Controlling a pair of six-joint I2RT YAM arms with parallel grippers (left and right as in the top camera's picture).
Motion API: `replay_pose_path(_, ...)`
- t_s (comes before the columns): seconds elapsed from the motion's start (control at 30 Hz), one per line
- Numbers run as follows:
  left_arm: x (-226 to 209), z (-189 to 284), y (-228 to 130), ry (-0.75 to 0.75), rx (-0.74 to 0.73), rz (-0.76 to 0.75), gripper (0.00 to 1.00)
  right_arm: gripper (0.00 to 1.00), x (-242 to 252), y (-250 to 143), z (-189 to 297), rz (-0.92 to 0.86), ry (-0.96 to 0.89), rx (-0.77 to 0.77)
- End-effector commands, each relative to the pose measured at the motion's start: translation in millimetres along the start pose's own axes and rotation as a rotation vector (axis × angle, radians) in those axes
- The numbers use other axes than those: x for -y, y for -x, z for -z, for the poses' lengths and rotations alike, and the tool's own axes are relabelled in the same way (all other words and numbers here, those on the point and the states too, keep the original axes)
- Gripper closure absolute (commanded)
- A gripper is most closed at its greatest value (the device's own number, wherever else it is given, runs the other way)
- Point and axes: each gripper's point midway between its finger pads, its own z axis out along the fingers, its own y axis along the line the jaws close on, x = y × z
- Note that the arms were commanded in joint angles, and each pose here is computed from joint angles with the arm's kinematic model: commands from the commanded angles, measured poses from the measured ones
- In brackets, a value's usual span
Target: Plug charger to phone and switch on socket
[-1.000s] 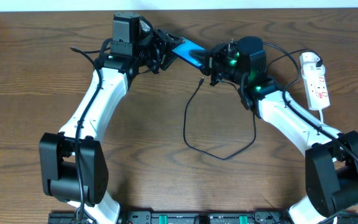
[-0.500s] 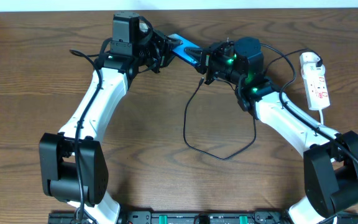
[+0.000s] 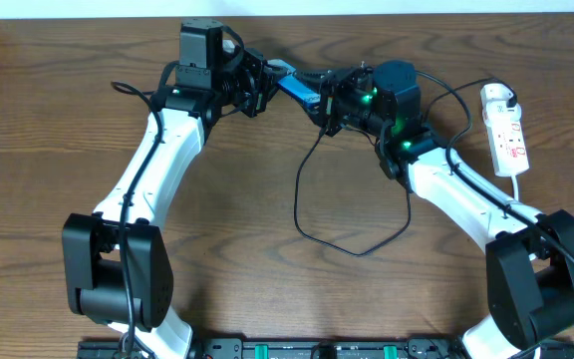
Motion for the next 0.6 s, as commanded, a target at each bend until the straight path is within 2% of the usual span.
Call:
replay_pose_path(0.0,11,14,7,-0.029,0.026,-0.156,0.93,0.46,-16,7,7,0.143,0.025,0.019)
replay_pose_path(0.13,12,26,17,-0.056,0.000,-0.255,0.93,0.30,-11,40,23,0.363,-0.025,0.078)
replay_pose_path(0.17,13,33,20,-0.077,-0.026,-0.294,0.93,0.26,-7,53,30,0.509,-0.058,0.097)
replay_pose_path(0.23,15,47,22,-0.127,-0.087,-0.344,0.93,0.25,11,74,43,0.677,-0.156,0.108)
replay_pose_path(0.37,19,72,24,-0.210,-0.180,-0.362,0.93,0.25,44,93,56,0.845,-0.328,0.117)
replay_pose_path(0.43,20,83,25,-0.244,-0.217,-0.354,0.93,0.24,56,93,57,0.897,-0.382,0.103)
replay_pose_path(0.57,21,99,27,-0.289,-0.260,-0.342,0.93,0.30,71,88,60,0.937,-0.506,0.084)
